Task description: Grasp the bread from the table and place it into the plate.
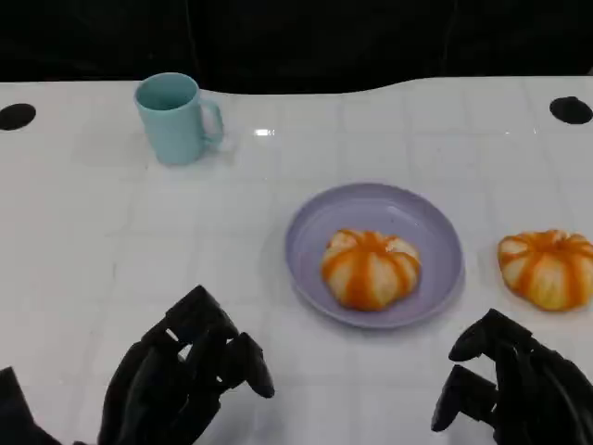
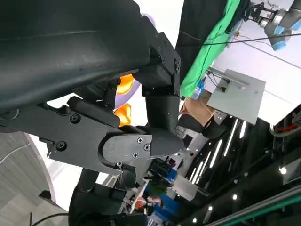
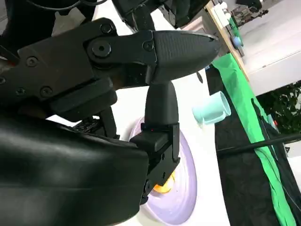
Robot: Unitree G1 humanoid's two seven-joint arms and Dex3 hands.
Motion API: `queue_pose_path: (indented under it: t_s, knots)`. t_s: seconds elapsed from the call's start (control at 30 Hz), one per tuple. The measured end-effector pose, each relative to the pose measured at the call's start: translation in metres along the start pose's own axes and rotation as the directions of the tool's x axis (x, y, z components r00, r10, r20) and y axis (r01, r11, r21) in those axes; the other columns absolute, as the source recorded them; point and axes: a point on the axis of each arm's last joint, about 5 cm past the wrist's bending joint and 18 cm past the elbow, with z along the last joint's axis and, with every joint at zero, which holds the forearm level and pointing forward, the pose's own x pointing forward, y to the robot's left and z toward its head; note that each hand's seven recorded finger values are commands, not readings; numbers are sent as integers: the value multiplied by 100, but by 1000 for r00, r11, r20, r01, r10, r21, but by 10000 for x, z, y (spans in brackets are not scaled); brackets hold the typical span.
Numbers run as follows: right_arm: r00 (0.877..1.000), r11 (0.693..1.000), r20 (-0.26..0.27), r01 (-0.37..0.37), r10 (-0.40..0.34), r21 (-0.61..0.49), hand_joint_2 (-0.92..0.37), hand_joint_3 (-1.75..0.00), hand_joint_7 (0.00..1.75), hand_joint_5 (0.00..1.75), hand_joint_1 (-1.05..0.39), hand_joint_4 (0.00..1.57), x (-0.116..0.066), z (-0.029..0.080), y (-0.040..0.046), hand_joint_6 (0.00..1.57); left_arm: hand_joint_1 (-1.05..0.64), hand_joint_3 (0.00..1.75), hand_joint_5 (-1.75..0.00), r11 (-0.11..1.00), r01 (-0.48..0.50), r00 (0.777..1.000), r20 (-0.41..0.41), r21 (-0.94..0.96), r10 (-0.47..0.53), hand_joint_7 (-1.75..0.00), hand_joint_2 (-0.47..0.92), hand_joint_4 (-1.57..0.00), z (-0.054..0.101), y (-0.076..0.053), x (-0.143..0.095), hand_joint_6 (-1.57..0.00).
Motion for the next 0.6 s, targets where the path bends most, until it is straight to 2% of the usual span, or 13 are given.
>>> queue_pose_path:
  t_s: [0.33,0.6]
  knots:
    - [1000,1000,1,-2,2,-4,-92,-43,163,175,-51,63,3,4,-1,43,-54,44,-175,999,-39,999,-3,-13,39,-173,92,-69,-26,30,-83,-45]
    - [1000,1000,3,-2,2,-9,-92,-43,163,175,-52,63,-1,13,-4,42,-55,40,-175,999,-42,999,-28,-7,42,-172,92,-68,-35,26,-107,-43]
